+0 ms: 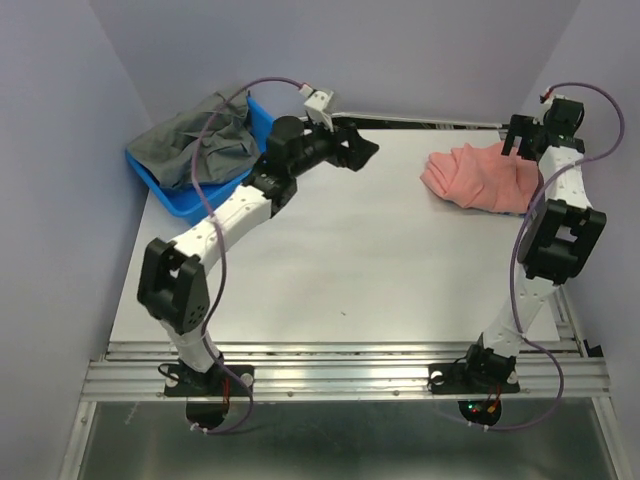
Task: Fold and stack the skirts
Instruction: Neatly place the folded skirt to the corner
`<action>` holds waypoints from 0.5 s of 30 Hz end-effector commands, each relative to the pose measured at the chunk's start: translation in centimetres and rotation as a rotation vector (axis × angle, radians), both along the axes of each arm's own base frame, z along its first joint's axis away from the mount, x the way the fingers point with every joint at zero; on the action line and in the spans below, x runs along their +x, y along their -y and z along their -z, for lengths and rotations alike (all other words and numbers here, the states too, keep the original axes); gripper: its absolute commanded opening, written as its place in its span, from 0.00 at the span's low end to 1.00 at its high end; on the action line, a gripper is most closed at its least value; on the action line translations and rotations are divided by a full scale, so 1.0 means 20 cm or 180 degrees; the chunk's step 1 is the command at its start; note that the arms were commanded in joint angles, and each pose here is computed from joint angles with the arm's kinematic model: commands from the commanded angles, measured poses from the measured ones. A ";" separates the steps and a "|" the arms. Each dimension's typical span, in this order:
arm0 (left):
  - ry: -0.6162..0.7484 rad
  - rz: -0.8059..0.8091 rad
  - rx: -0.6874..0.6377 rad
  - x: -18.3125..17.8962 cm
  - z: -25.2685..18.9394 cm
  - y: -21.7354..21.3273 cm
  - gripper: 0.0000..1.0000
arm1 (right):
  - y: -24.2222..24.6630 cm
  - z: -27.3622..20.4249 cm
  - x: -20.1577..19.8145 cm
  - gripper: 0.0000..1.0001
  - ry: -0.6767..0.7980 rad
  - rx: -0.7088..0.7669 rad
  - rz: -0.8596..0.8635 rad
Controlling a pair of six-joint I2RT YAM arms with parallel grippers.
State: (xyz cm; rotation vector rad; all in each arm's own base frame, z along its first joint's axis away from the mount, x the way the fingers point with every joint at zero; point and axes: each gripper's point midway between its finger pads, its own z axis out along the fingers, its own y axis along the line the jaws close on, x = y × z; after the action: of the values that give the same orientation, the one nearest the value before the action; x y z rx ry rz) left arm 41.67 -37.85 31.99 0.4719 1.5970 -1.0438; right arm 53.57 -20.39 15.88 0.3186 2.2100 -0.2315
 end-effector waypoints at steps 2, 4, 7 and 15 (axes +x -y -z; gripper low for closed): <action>-0.0052 -0.0604 0.0828 0.01 0.07 -0.39 0.98 | -0.18 -0.56 0.06 1.00 0.0534 0.0161 -0.0654; -0.0143 -0.0948 0.0951 0.05 0.05 -0.53 0.99 | -0.25 -0.58 0.03 1.00 0.0457 0.0367 -0.0779; -0.0361 -0.1156 0.1227 0.08 0.06 -0.78 0.99 | -0.47 -0.61 -0.01 1.00 0.0411 0.0828 -0.1195; -0.0136 -0.1313 0.1933 -0.05 0.06 -1.19 0.99 | -1.37 -0.37 -0.34 1.00 -0.0103 0.1161 -0.2247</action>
State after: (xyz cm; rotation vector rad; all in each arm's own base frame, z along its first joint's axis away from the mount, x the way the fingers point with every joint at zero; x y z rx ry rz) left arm 44.31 -16.02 28.16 0.3627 2.0039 -0.3287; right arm 51.32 -3.10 24.31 -0.0866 2.2003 0.3373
